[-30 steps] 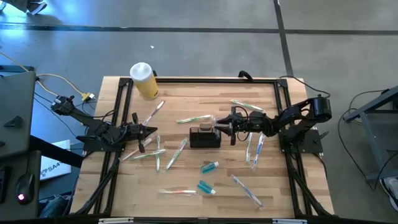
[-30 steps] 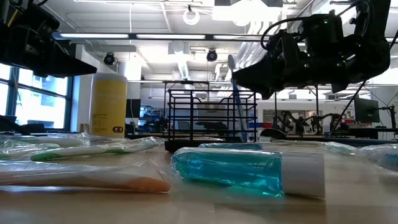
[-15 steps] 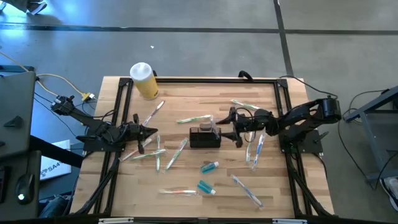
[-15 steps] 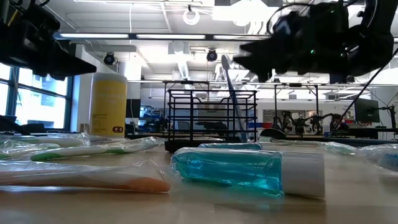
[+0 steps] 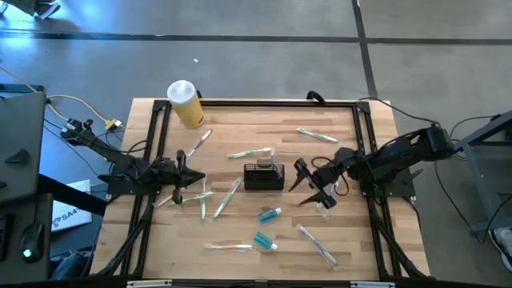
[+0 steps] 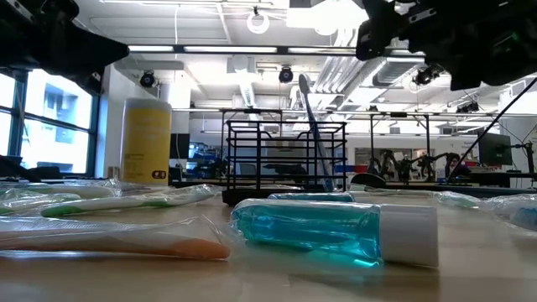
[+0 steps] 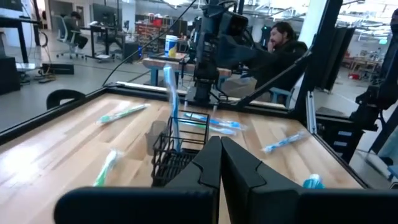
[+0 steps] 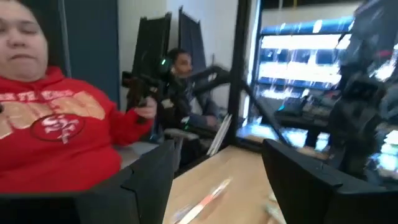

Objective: Pick & Place toothbrushing station
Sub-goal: Put the mouthwash into the wire organizer

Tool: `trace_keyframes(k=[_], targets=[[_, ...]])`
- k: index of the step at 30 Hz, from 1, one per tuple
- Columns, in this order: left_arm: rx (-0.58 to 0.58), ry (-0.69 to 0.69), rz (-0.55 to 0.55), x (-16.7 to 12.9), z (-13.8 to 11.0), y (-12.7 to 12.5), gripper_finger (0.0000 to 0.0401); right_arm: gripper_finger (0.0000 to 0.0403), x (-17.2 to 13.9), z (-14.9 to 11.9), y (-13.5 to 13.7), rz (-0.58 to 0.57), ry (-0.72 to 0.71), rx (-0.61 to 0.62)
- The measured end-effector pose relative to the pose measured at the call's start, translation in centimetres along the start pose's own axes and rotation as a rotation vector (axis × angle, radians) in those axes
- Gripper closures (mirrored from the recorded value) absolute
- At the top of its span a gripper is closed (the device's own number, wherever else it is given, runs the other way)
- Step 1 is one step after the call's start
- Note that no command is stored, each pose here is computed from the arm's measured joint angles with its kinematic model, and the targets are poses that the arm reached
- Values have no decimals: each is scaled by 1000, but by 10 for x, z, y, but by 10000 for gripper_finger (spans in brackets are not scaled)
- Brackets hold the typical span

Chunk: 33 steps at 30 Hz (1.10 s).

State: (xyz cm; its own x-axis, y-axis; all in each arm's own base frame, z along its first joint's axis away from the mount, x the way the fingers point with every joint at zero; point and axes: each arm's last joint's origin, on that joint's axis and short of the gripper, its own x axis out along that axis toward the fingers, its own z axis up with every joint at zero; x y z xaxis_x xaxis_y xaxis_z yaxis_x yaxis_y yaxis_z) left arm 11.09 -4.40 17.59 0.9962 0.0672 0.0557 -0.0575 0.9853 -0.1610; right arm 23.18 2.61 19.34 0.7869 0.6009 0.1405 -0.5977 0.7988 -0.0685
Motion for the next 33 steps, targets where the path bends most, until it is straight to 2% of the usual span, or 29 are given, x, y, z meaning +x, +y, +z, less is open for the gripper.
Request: trace_keyframes(k=[5, 11, 17, 23, 28, 33], targets=[[94, 18, 2, 6, -4, -3, 400, 169, 7, -7, 17, -30, 115, 81], [199, 39, 7, 11, -9, -6, 400, 169, 18, -12, 36, -208, 361, 144], [196, 53, 28, 16, -10, -8, 393, 169, 40, -1, 44, -302, 646, 147], [143, 93, 13, 24, -9, -15, 318, 169, 58, 2, 51, -309, 773, 131], [113, 147, 7, 27, -17, -16, 250, 169, 67, -18, 51, -298, 851, 177], [76, 168, 14, 29, -20, -17, 218, 169, 78, -35, 48, -297, 887, 181]])
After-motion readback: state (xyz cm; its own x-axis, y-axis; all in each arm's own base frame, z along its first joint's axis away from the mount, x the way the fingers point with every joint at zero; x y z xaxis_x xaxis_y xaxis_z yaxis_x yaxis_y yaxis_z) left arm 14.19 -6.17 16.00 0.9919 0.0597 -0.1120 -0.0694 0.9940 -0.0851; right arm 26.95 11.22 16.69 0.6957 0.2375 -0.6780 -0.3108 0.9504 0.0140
